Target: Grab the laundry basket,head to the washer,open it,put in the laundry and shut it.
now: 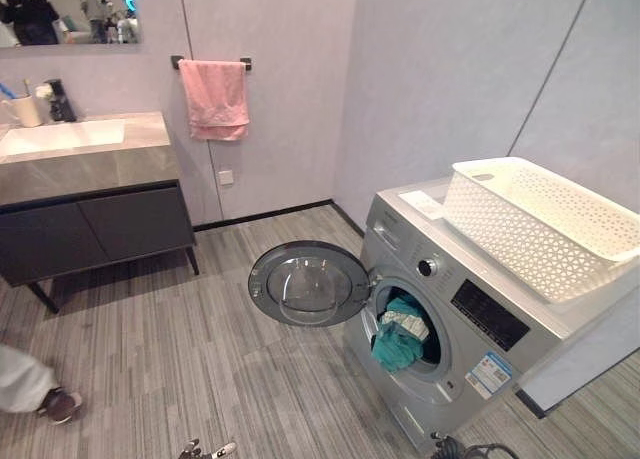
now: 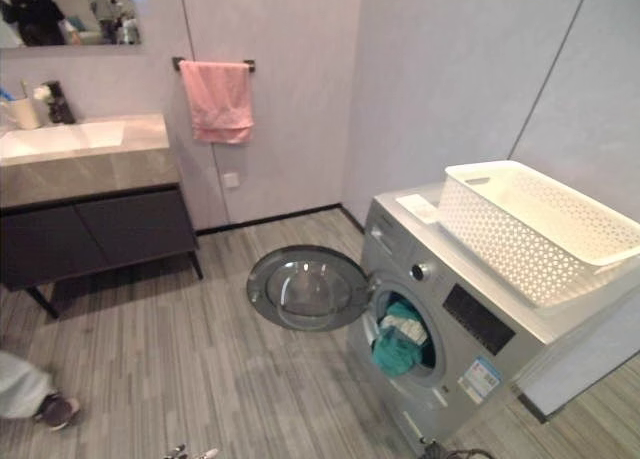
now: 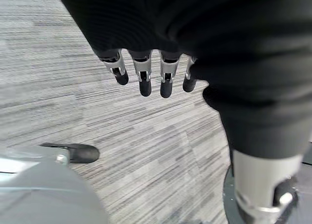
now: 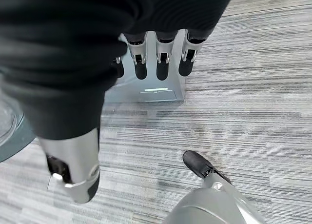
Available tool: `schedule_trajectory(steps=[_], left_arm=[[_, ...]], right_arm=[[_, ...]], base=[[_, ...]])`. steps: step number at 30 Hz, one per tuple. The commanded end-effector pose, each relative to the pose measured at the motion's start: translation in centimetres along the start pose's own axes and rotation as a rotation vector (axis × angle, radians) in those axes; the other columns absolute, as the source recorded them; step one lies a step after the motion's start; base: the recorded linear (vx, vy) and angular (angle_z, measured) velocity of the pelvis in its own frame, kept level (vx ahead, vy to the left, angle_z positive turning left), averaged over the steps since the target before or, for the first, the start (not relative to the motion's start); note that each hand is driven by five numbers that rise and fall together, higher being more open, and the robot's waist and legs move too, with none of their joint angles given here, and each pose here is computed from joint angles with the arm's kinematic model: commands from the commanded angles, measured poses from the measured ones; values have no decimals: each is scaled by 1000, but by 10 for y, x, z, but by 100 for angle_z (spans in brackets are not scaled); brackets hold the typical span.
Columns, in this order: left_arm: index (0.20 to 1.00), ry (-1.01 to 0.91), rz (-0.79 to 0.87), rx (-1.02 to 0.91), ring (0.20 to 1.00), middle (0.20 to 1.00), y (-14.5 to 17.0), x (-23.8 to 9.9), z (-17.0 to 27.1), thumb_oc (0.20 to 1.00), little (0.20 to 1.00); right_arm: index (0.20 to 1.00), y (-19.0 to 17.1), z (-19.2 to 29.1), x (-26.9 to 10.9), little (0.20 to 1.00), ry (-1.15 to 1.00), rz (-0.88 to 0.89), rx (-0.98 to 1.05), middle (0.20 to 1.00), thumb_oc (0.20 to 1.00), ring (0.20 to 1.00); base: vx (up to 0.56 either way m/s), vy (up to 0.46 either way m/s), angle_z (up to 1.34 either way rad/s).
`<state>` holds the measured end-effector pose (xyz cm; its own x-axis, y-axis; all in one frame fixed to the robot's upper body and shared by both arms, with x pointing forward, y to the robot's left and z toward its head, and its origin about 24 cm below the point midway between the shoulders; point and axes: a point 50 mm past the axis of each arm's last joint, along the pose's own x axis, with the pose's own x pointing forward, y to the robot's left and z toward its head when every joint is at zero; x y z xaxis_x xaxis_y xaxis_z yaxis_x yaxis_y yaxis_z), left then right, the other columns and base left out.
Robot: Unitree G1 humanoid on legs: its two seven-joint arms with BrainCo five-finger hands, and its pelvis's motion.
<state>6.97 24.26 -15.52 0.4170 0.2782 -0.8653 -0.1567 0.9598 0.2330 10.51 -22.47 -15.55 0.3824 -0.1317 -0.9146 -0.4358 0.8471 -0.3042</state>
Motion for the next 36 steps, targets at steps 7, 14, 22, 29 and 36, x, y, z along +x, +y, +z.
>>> schedule_trajectory(steps=[7,14,22,29,36], left_arm=[[1000,-172,-33,3,1000,1000,-9,11,61,1000,1000],[1000,-259,-7,-124,1000,1000,-3,8,81,1000,1000],[1000,-344,16,-133,1000,1000,4,5,100,1000,1000],[1000,-381,9,-137,1000,1000,3,3,108,1000,1000],[1000,-399,82,-209,1000,1000,29,0,109,1000,1000]], right_arm=[[1000,-29,31,3,1000,-95,-101,33,1000,1000,1000],[1000,-27,54,0,1000,-195,-89,28,1000,1000,1000],[1000,-31,68,2,1000,-221,-99,106,1000,1000,1000],[1000,-34,89,-2,1000,-296,-70,174,1000,1000,1000],[1000,-31,125,-7,1000,-399,-61,156,1000,1000,1000]], base=[[1,-137,37],[-22,-81,13],[266,355,-16],[185,431,-76],[72,234,-99]])
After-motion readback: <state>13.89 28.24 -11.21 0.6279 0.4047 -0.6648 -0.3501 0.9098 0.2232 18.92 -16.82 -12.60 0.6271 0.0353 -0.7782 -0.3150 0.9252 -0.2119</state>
